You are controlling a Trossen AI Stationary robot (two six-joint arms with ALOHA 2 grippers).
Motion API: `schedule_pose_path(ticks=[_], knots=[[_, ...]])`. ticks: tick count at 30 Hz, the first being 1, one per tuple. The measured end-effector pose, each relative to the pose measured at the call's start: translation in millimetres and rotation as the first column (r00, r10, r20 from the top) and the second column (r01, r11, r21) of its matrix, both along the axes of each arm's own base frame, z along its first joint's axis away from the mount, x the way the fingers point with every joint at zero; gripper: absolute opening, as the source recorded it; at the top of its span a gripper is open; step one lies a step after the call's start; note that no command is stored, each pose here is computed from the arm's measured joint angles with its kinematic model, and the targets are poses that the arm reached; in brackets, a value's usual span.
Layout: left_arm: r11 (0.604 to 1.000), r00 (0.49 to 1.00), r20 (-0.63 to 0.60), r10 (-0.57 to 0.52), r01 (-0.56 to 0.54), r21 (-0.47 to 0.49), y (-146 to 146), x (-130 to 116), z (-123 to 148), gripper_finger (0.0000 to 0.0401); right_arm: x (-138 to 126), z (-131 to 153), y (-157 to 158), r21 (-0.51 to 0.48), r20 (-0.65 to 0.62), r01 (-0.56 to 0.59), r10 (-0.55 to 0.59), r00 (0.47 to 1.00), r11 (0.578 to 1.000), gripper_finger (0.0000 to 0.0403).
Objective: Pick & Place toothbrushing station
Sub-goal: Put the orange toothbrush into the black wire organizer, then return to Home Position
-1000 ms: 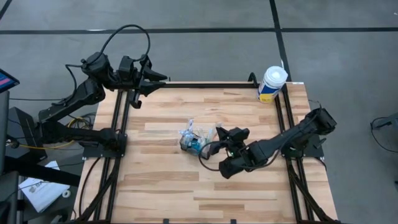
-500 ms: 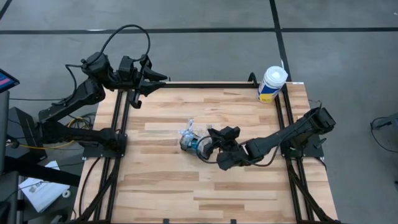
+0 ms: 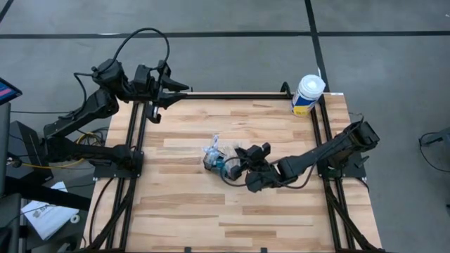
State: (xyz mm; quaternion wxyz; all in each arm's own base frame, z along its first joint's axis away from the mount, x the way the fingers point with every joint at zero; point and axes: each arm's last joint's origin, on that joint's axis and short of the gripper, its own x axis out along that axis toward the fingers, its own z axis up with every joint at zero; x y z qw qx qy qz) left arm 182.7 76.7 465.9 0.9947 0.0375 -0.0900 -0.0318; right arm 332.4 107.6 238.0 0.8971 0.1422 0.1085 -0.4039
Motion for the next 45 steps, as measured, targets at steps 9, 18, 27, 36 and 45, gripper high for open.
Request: schedule_pose_path(ticks=[9, 18, 27, 36, 45], knots=[[0.999, 1.0, -0.013, 0.007, -0.007, 0.033, 1, 3, -6, 0.01, 17, -32, 10, -0.001, -0.049, -0.044, 0.044, 0.998, 0.999, 0.0], [1.0, 0.995, -0.095, 0.01, -0.008, 0.022, 5, 11, -36, 0.01, 35, -56, 17, 0.018, 0.018, -0.054, 0.053, 0.998, 0.998, 0.0], [1.0, 0.996, -0.089, 0.011, -0.009, 0.022, 6, 11, -39, 0.01, 25, -25, 10, 0.003, 0.017, -0.089, 0.089, 0.996, 0.996, 0.0062], [1.0, 0.997, -0.078, 0.008, -0.008, 0.003, 5, 9, -37, 0.01, 13, 19, -1, -0.04, 0.049, -0.12, 0.122, 0.991, 0.992, 0.0179], [1.0, 0.998, -0.066, 0.007, -0.007, 0.001, 5, 9, -36, 0.01, -3, 56, -5, -0.13, 0.056, -0.145, 0.153, 0.987, 0.981, 0.0214]])
